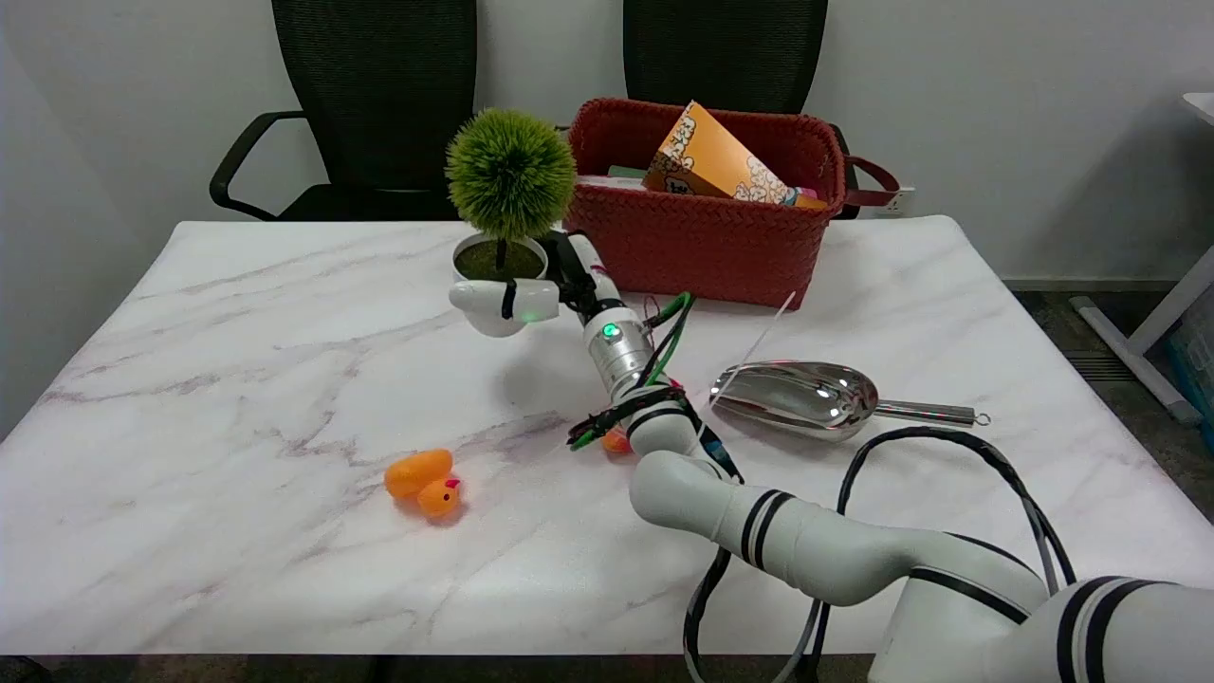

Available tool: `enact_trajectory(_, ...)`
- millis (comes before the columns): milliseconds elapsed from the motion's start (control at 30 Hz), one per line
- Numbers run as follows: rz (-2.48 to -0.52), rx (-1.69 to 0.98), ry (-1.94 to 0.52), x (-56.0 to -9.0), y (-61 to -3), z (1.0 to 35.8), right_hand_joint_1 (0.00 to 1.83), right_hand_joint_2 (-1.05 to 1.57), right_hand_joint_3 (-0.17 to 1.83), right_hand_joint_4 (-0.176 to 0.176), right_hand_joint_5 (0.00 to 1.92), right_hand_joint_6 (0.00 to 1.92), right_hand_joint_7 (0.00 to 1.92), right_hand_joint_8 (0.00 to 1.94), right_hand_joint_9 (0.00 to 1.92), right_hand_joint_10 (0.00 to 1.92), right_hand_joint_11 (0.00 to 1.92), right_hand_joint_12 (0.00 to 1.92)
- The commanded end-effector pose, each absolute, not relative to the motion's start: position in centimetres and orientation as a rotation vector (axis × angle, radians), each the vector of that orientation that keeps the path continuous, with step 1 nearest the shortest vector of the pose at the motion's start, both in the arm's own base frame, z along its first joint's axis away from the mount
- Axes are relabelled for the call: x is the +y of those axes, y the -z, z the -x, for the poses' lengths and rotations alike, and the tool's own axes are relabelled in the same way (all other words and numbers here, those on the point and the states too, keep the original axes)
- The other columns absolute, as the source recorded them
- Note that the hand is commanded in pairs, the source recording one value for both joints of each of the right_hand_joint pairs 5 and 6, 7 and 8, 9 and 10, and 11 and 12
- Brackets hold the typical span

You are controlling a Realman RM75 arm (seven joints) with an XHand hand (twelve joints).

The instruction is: Place the potted plant into the brown storage basket.

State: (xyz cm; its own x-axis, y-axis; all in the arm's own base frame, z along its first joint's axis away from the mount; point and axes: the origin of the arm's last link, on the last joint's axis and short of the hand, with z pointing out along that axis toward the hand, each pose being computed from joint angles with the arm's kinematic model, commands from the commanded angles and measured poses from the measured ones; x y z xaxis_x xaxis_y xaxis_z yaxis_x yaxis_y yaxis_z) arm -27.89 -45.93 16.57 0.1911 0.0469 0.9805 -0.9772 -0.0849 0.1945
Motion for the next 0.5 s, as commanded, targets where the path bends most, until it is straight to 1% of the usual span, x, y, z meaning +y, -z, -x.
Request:
enact_trajectory(33, -1.414, -0.896, -1.259, -46.1, -17.0, 23.9, 1.08, 0.21, 0.23, 0.0, 0.65, 0.65, 1.16, 1.16, 1.0, 1.0, 0.61, 0.61)
enact_trajectory(333, -1.441, -0.842, -1.314, -46.4, -18.3, 21.6, 1.07, 0.23, 0.22, 0.0, 0.66, 0.66, 1.17, 1.17, 1.03, 1.03, 0.64, 0.64)
enact_trajectory(500, -1.457, -0.77, -1.314, -46.6, -19.1, 20.2, 1.06, 0.22, 0.23, 0.0, 0.66, 0.66, 1.17, 1.17, 1.04, 1.04, 0.66, 0.66)
